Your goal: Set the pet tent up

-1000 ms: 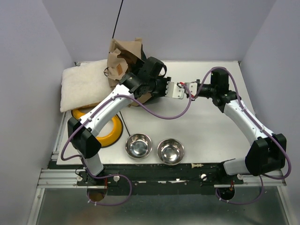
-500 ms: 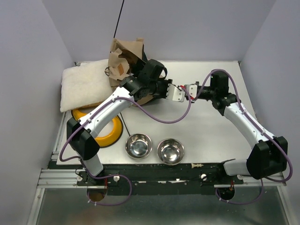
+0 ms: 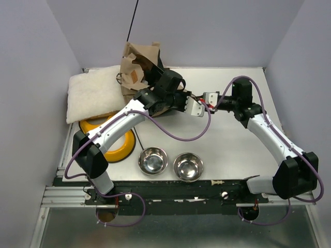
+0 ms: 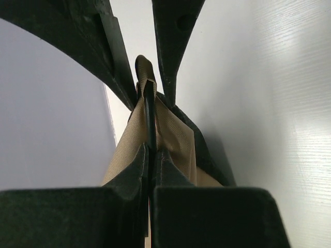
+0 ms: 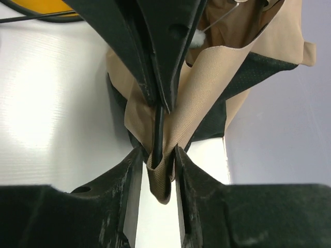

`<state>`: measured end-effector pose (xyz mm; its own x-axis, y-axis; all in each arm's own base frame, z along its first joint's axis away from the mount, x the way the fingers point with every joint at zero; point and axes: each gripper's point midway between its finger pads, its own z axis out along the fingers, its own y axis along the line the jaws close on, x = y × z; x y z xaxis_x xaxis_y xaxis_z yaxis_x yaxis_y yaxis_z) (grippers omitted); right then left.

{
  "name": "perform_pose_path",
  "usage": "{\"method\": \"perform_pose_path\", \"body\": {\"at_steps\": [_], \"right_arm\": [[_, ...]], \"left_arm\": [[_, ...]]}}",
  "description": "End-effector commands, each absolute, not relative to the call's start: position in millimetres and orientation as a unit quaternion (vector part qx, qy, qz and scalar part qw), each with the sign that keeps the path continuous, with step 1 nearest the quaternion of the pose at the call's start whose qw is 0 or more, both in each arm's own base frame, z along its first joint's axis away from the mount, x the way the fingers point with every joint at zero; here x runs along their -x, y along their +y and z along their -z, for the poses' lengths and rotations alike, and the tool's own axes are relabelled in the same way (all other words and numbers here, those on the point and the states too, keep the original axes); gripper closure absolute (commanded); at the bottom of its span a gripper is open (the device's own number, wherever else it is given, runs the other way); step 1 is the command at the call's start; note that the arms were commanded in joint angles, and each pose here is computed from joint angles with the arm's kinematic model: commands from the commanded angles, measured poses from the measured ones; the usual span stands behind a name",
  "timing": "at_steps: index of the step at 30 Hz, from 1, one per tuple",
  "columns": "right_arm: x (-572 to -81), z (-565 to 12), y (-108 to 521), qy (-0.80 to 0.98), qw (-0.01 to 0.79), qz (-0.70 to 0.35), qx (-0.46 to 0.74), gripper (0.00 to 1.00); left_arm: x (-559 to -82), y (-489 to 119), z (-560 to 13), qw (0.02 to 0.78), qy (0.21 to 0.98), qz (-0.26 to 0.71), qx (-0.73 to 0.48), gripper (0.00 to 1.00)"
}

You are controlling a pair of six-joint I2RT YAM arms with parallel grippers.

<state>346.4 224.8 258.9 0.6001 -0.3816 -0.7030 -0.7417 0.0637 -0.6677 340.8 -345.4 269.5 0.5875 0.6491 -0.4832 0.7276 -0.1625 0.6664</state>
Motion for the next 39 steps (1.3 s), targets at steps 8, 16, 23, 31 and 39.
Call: {"method": "perform_pose_path", "body": {"at_steps": [8,16,23,31,39], "right_arm": [[-325,-271,198,0.448,0.585,-0.204,0.645,0.61],[-335,-266,194,0.449,0.583,-0.192,0.649,0.59],[-348,-272,196,0.456,0.589,-0.198,0.637,0.59],[-357,-268,196,0.447,0.592,-0.185,0.645,0.71],[-349,-262,196,0.432,0.586,-0.179,0.662,0.99]], "left_arm": [[-354,-325,-269,0.463,0.453,0.017,-0.762,1.0],[-351,-325,-271,0.463,0.448,0.025,-0.764,1.0],[-348,-325,-268,0.455,0.444,0.027,-0.771,1.0],[-348,-325,-269,0.457,0.443,0.029,-0.771,1.0],[-357,-325,-264,0.451,0.457,0.018,-0.766,1.0]]}}
